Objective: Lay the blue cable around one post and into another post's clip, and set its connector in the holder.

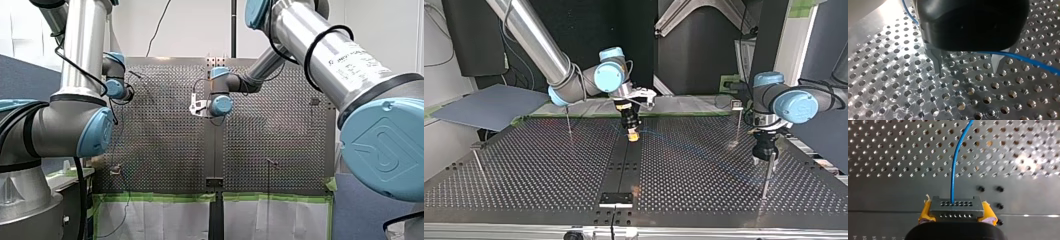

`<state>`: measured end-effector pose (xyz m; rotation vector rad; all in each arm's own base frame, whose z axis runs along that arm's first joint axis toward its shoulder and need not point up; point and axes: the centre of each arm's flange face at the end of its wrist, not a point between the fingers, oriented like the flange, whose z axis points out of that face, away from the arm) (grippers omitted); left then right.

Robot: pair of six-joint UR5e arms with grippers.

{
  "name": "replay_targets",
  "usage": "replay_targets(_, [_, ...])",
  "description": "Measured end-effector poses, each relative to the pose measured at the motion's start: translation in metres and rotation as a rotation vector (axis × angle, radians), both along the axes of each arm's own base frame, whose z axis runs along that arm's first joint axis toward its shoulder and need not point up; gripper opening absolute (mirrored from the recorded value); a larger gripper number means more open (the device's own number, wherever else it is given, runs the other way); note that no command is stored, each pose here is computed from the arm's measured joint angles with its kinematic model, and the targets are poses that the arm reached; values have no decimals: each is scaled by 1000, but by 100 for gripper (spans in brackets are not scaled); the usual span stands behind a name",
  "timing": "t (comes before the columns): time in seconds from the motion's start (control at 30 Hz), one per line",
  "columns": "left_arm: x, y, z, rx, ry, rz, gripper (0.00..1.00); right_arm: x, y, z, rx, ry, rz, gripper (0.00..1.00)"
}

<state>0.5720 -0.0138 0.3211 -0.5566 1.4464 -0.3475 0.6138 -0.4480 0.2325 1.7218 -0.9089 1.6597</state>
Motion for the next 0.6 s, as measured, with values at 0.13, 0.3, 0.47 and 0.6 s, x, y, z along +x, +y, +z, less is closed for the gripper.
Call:
replay_targets(0.13, [0,0,0,-1,0,1,100,-11,-5,-16,4,-6,-15,0])
replay_targets(0.3, [0,0,0,-1,0,1,100,-25,-9,-34,5,-7,-37,0])
replay_targets(0.47, [0,0,0,-2,-1,1,100,-39,-11,-53,0,1,-76,0])
replay_targets(0.6, [0,0,0,-3,0,1,100,-51,-13,-66,2,-2,-106,0])
